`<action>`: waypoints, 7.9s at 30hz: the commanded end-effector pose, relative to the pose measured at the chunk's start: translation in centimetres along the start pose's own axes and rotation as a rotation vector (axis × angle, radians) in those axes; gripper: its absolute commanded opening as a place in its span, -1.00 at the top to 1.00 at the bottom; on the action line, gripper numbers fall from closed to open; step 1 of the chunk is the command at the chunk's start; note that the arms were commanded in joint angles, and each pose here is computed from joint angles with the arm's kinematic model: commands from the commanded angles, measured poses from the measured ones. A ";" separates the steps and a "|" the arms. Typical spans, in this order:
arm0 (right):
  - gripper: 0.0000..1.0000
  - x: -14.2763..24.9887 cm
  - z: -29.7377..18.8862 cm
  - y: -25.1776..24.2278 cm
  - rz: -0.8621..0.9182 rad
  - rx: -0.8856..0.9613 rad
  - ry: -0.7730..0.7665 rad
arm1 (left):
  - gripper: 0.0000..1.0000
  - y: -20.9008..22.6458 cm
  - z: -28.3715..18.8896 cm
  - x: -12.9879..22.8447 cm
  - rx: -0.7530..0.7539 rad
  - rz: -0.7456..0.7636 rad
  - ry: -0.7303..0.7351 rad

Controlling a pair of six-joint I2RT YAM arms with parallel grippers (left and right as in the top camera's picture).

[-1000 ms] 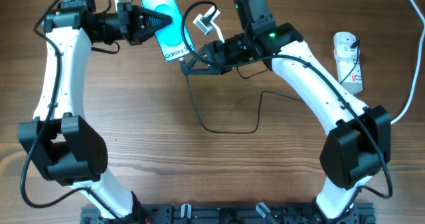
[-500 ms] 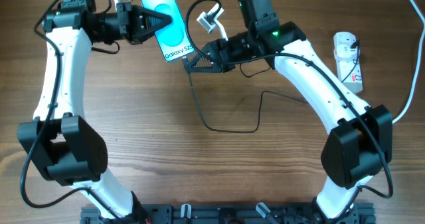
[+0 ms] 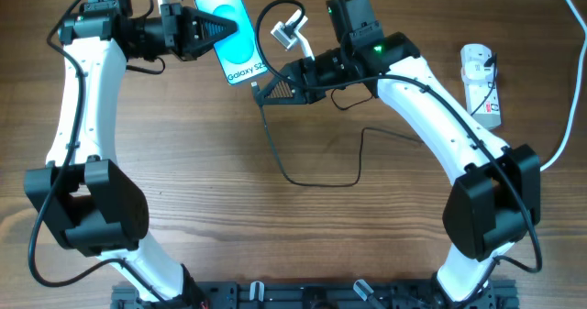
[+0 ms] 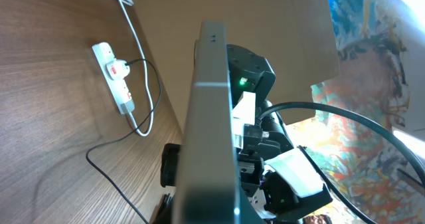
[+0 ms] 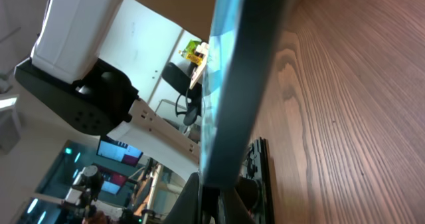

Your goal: Plug charger to phone and switch on socket

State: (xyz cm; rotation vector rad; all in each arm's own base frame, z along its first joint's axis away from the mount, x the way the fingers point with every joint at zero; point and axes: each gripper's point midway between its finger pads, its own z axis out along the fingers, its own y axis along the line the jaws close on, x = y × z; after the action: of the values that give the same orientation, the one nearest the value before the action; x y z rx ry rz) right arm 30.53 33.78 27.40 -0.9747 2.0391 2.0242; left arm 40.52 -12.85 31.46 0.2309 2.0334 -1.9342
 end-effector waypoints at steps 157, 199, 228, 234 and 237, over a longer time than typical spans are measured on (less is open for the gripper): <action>-0.25 2.8 -7.5 -12.8 0.403 0.817 -0.118 | 0.29 31.5 0.9 9.6 -1.004 -0.420 0.269; 0.91 18.6 -51.8 -18.0 0.862 1.341 -0.765 | -1.00 -0.7 -5.8 -3.6 -0.975 0.178 -0.295; 0.91 18.9 -49.1 -25.1 0.792 1.327 -0.633 | -1.00 -0.7 -5.8 -3.6 -0.975 0.178 -0.295; 0.91 18.8 -47.4 -26.6 0.799 1.309 -0.586 | -1.00 -0.7 -5.8 -3.6 -0.975 0.178 -0.295; 0.91 19.1 -47.1 -26.6 0.815 1.301 -0.577 | -1.00 -0.7 -5.8 -3.6 -0.975 0.178 -0.295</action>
State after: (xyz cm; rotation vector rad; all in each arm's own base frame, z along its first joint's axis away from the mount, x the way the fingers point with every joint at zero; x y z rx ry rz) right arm 46.27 -16.70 2.21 0.6878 2.6405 0.4125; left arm 42.78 -6.97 34.00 -0.0996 2.3515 -0.6775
